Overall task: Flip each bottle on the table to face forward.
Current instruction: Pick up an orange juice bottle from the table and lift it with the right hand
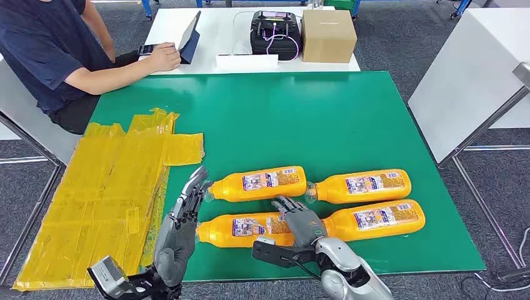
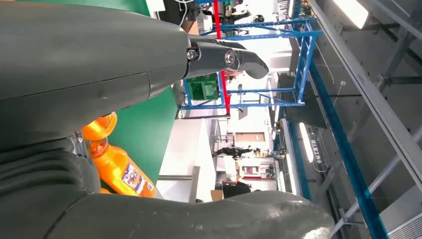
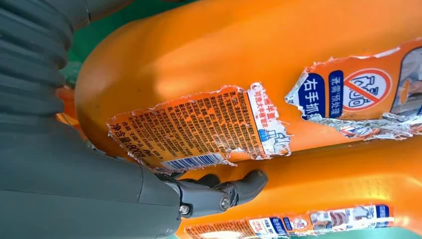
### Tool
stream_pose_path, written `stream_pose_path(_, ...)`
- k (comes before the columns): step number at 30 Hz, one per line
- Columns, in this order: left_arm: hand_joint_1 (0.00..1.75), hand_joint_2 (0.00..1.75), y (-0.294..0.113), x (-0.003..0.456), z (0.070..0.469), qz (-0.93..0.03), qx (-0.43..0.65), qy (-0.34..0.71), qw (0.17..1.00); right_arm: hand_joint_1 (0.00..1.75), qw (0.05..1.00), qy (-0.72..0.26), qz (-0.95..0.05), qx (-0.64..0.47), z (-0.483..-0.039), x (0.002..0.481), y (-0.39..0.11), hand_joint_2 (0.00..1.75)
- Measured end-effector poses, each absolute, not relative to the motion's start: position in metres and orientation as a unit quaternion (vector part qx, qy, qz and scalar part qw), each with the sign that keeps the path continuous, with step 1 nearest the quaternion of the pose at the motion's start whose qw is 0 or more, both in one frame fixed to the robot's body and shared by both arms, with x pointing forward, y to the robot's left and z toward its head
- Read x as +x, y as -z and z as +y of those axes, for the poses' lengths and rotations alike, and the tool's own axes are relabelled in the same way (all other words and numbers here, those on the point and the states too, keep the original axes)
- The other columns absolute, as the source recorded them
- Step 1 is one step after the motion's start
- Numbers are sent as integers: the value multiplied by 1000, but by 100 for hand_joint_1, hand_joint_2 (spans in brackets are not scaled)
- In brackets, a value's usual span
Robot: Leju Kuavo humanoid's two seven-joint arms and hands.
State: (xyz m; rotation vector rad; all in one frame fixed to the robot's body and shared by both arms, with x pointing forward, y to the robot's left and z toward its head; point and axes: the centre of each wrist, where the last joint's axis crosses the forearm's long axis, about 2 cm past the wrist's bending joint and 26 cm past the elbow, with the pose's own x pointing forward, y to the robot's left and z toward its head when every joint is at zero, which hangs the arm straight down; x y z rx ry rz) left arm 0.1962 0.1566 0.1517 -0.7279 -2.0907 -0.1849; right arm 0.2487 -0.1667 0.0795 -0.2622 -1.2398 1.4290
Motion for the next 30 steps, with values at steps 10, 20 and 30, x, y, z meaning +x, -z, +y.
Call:
stream_pose_path(10, 0, 0, -154, 205, 151, -837, -313, 72, 443, 175, 564, -668, -481, -77, -169, 268, -74, 175)
stream_pose_path(20, 0, 0, -156, 208, 150, -843, -291, 26, 452, 175, 577, -674, -455, -80, -175, 270, -66, 175)
stream_pose_path(30, 0, 131, -154, 207, 171, -850, -157, -116, 489, 175, 619, -610, -484, -101, -180, 240, -55, 175)
